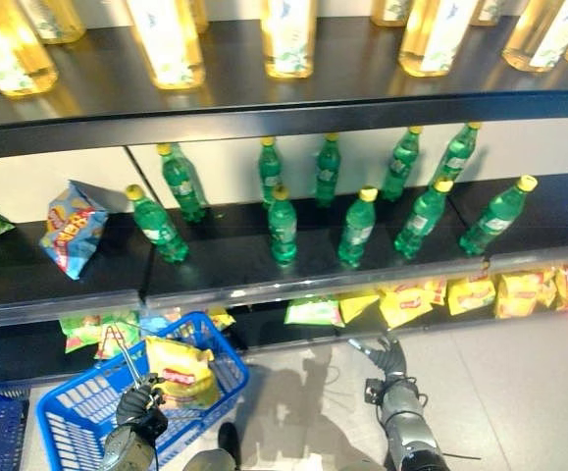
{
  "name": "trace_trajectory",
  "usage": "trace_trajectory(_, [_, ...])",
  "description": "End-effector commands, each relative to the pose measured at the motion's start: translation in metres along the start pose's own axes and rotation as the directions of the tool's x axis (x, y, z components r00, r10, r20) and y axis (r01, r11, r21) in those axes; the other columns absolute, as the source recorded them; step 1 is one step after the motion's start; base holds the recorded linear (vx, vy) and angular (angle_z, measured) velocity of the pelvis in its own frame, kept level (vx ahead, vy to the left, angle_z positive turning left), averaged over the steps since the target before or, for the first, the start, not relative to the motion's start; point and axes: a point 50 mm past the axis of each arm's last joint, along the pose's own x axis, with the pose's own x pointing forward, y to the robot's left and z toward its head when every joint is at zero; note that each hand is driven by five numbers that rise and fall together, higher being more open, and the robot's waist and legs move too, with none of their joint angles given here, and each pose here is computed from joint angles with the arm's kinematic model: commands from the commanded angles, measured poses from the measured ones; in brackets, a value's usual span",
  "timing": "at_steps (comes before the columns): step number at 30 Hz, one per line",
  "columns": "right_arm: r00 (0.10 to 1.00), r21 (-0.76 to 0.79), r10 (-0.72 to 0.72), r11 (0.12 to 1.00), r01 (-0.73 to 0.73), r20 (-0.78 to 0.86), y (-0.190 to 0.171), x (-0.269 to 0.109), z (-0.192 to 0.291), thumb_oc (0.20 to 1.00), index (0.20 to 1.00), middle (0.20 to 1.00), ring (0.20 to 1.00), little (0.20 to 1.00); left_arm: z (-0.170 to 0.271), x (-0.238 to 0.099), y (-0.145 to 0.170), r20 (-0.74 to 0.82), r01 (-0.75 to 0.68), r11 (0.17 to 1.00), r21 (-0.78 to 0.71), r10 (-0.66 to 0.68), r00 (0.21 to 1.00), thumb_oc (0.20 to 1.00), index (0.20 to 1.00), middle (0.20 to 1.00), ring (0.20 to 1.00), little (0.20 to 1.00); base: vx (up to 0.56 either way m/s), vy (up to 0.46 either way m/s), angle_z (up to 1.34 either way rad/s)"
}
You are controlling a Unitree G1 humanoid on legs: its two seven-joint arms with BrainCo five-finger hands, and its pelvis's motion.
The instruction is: Pick up the snacks into the basket
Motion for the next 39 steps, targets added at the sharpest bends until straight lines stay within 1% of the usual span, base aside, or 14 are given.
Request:
trace_trajectory(1, [0.983, 0.039, 0.015, 0.999, -0.023, 0.184, -0.002, 0.011, 0.048, 1.000, 1.000, 1.000, 1.000, 1.000, 0.043, 0.005, -0.046, 0.220, 0.151, 0.986, -0.069, -0.133, 0.967, 0.200, 0.200, 0.200, 0.200, 0.200, 0.13, -0.461, 0.23])
trace_trajectory(5, [0.981, 0.001, 0.058, 0.998, -0.060, 0.183, 0.002, 0.012, 0.048, 1.000, 1.000, 1.000, 1.000, 1.000, 0.042, 0.006, -0.046, 0.216, 0.149, 0.981, -0.123, -0.120, 0.969, 0.200, 0.200, 0.200, 0.200, 0.200, 0.06, -0.490, 0.08])
trace_trajectory(7, [0.978, 0.014, 0.078, 0.997, -0.082, 0.193, 0.002, 0.013, 0.050, 1.000, 1.000, 1.000, 1.000, 1.000, 0.037, 0.006, -0.050, 0.197, 0.146, 0.972, -0.185, -0.109, 0.974, 0.200, 0.200, 0.200, 0.200, 0.200, 0.03, -0.621, 0.11])
trace_trajectory(8, [0.974, 0.011, 0.100, 0.994, -0.105, 0.205, 0.004, 0.010, 0.050, 1.000, 1.000, 1.000, 1.000, 1.000, 0.035, 0.004, -0.049, 0.194, 0.144, 0.973, -0.180, -0.109, 0.975, 0.200, 0.200, 0.200, 0.200, 0.200, 0.09, -0.475, 0.42])
trace_trajectory(12, [0.986, -0.001, 0.116, 0.993, -0.117, 0.122, 0.002, 0.005, 0.027, 1.000, 1.000, 1.000, 1.000, 1.000, 0.023, 0.001, -0.052, 0.147, 0.168, 0.975, -0.147, -0.146, 0.978, 0.200, 0.200, 0.200, 0.200, 0.200, 0.00, -0.392, 0.85])
trace_trajectory(15, [0.988, 0.016, 0.115, 0.993, -0.117, 0.108, -0.001, 0.003, 0.023, 1.000, 1.000, 1.000, 1.000, 1.000, 0.021, 0.001, -0.059, 0.141, 0.201, 0.972, -0.124, -0.184, 0.973, 0.200, 0.200, 0.200, 0.200, 0.200, -0.13, -0.317, -0.18])
trace_trajectory(16, [0.990, 0.052, 0.110, 0.992, -0.114, 0.083, -0.003, 0.000, 0.015, 1.000, 1.000, 1.000, 1.000, 1.000, 0.018, 0.000, -0.065, 0.135, 0.226, 0.968, -0.109, -0.211, 0.968, 0.200, 0.200, 0.200, 0.200, 0.200, -0.13, -0.164, 0.06])
trace_trajectory(20, [0.990, 0.093, 0.135, 0.986, -0.138, 0.033, 0.002, -0.008, -0.002, 1.000, 1.000, 1.000, 1.000, 1.000, 0.011, -0.004, -0.068, 0.115, 0.240, 0.966, -0.100, -0.228, 0.967, 0.200, 0.200, 0.200, 0.200, 0.200, -0.07, -0.095, 0.20])
trace_trajectory(21, [0.992, 0.146, 0.122, 0.982, -0.123, 0.015, 0.005, -0.010, -0.008, 1.000, 1.000, 1.000, 1.000, 1.000, 0.007, -0.004, -0.070, 0.096, 0.255, 0.965, -0.068, -0.248, 0.964, 0.200, 0.200, 0.200, 0.200, 0.200, -0.07, -0.016, -0.08])
trace_trajectory(23, [0.995, 0.179, 0.101, 0.979, -0.100, -0.001, 0.006, -0.012, -0.012, 1.000, 1.000, 1.000, 1.000, 1.000, 0.008, -0.003, -0.071, 0.097, 0.254, 0.966, -0.044, -0.249, 0.964, 0.200, 0.200, 0.200, 0.200, 0.200, -0.11, -0.009, 0.21])
trace_trajectory(24, [0.995, 0.203, 0.100, 0.974, -0.097, -0.004, 0.006, -0.012, -0.013, 1.000, 1.000, 1.000, 1.000, 1.000, 0.009, -0.003, -0.070, 0.100, 0.253, 0.967, -0.039, -0.249, 0.963, 0.200, 0.200, 0.200, 0.200, 0.200, -0.12, -0.012, 0.40])
trace_trajectory(26, [0.992, 0.190, 0.125, 0.974, -0.127, 0.022, 0.008, -0.014, -0.009, 1.000, 1.000, 1.000, 1.000, 1.000, 0.013, -0.003, -0.065, 0.113, 0.254, 0.967, -0.021, -0.250, 0.962, 0.200, 0.200, 0.200, 0.200, 0.200, -0.08, -0.014, 0.09])
trace_trajectory(31, [0.992, 0.199, 0.122, 0.972, -0.127, 0.040, 0.008, -0.012, -0.005, 1.000, 1.000, 1.000, 1.000, 1.000, 0.026, 0.000, -0.060, 0.158, 0.265, 0.964, 0.000, -0.261, 0.952, 0.200, 0.200, 0.200, 0.200, 0.200, -0.16, -0.039, -0.13])
trace_trajectory(39, [0.989, 0.184, 0.144, 0.972, -0.147, 0.026, 0.018, -0.010, -0.005, 1.000, 1.000, 1.000, 1.000, 1.000, 0.022, -0.004, -0.054, 0.146, 0.258, 0.966, -0.027, -0.251, 0.957, 0.200, 0.200, 0.200, 0.200, 0.200, -0.03, -0.218, -0.06])
